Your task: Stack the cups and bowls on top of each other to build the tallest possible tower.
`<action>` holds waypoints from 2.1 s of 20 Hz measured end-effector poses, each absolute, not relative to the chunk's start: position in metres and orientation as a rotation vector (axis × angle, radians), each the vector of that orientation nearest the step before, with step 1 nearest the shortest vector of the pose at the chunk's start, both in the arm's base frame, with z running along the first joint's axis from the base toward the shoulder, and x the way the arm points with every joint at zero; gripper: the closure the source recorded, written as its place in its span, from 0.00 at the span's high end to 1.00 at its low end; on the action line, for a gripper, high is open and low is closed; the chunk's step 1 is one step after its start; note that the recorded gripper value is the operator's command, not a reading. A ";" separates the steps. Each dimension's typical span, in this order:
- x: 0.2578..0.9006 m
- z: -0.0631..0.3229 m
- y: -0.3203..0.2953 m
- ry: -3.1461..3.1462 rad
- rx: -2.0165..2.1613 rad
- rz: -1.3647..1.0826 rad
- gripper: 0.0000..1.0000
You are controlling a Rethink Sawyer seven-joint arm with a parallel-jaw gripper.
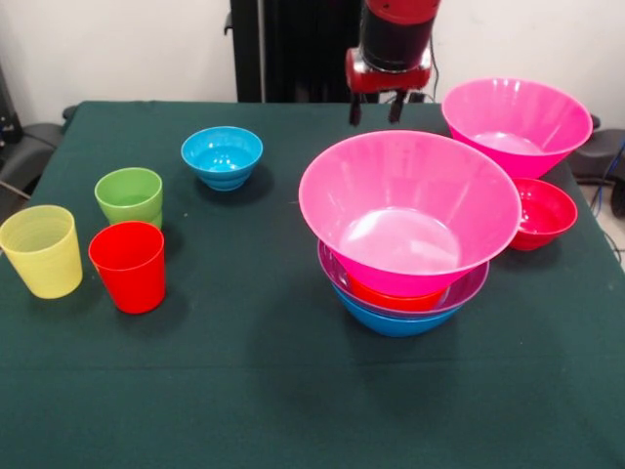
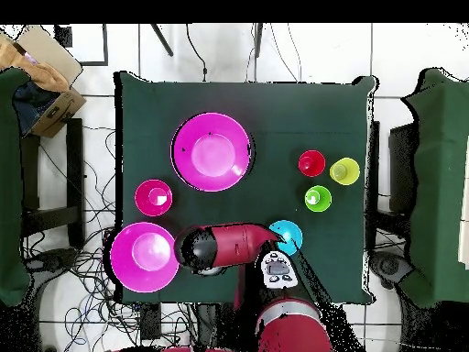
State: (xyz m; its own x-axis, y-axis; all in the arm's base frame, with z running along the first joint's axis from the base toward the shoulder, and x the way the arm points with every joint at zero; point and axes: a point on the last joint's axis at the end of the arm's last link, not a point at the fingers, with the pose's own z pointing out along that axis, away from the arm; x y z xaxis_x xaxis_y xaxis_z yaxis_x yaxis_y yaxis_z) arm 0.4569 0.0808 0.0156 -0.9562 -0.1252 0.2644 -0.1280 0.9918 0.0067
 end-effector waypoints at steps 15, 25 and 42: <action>0.420 0.064 0.088 -2.694 0.084 -0.076 1.00; 0.491 0.126 0.084 -2.960 -0.023 -0.102 1.00; 0.512 0.132 0.155 -3.119 0.075 -0.171 1.00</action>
